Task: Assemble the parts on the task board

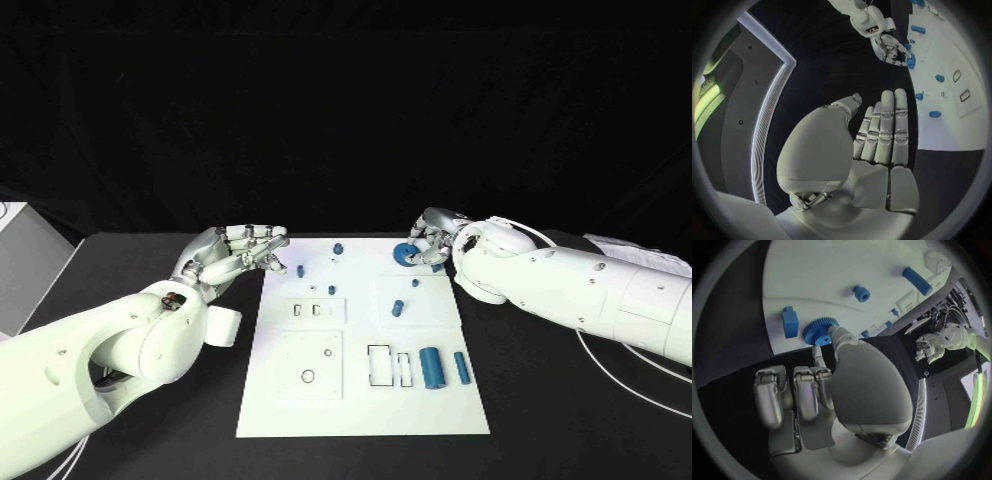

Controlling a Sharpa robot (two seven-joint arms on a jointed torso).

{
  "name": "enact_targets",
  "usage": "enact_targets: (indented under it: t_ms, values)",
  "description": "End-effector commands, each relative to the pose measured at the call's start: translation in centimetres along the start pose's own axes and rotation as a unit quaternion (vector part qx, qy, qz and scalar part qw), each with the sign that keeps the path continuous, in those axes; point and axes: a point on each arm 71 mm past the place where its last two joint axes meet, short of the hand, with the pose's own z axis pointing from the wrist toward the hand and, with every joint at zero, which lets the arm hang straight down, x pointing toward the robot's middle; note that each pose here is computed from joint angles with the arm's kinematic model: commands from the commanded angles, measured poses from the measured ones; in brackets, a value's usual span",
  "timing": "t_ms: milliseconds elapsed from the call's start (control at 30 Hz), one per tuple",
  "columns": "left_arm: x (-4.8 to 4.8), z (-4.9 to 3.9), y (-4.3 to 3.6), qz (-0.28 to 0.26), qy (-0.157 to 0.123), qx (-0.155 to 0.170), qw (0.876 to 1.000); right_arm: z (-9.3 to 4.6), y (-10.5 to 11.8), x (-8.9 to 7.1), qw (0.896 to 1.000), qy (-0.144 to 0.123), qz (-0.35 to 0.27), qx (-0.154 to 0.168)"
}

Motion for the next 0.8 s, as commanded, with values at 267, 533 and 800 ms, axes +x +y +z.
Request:
enact_targets:
  t_ms: [267,533,800]
  values:
    - [0.27,0.08,-0.05,-0.001,0.010,0.003,1.000,0.0,0.6,0.4,1.000,0.003,-0.028,-0.010]
    - [0.29,0.10,-0.04,-0.001,0.010,0.003,1.000,-0.1,1.1,0.4,0.999,-0.011,-0.033,-0.020]
    - [0.26,0.10,-0.03,-0.001,0.010,0.003,1.000,-0.6,2.0,0.0,0.997,-0.051,-0.030,-0.042]
